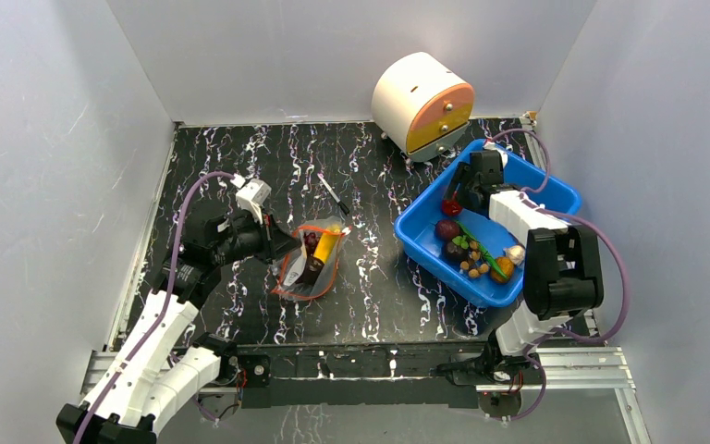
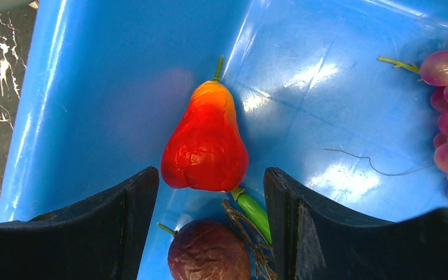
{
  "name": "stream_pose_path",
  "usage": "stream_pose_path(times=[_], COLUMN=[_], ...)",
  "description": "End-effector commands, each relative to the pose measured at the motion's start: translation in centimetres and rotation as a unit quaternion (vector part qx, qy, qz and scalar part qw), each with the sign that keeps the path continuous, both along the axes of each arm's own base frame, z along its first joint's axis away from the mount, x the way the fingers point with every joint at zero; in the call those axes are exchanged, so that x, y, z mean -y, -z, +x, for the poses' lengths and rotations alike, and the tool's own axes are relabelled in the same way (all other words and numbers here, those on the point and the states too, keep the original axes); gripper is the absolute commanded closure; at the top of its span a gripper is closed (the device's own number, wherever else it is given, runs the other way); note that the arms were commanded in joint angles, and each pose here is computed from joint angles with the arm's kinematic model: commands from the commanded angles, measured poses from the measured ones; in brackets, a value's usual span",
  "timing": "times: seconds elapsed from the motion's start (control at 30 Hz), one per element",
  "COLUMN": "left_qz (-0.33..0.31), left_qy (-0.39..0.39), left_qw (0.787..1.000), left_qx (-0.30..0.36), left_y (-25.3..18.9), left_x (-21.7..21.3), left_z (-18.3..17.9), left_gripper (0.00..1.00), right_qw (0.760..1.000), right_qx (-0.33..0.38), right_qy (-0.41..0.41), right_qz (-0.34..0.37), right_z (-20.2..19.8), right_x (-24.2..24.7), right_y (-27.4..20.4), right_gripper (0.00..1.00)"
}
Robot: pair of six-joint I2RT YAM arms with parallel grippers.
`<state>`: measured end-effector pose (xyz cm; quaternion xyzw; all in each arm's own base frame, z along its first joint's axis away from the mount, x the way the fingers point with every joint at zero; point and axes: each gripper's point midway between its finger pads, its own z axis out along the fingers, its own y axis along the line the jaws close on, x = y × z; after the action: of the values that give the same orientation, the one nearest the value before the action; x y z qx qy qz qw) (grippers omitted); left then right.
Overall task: Place the food in the zip-top bag and seal the zipper
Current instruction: Pick up the fake fruit from the bin.
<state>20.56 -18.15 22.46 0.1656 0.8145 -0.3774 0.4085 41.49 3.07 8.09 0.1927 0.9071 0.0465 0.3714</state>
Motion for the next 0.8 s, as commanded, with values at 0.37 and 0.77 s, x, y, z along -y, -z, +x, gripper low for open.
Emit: stream_pose_path(times=[0.37,0.77], left_qz=[-0.018,-0.020], left_qy=[0.000,-0.004], left_qw=[1.000,0.999], left_qx=[0.024,0.027], left_y=[-1.2,-1.5], left_x=[0.1,0.1], left_z=[-0.3,-0.2], left_gripper=[1.00,1.00], right_qw=[1.000,1.000], right_qx=[0.011,0.004], right_qy=[-0.021,-0.021], right_qz=[0.009,-0.006], right_z=[1.8,1.1], right_x=[-0.6,-0.1], right_y=[1.7,1.8], right_gripper=[0.41,0.55])
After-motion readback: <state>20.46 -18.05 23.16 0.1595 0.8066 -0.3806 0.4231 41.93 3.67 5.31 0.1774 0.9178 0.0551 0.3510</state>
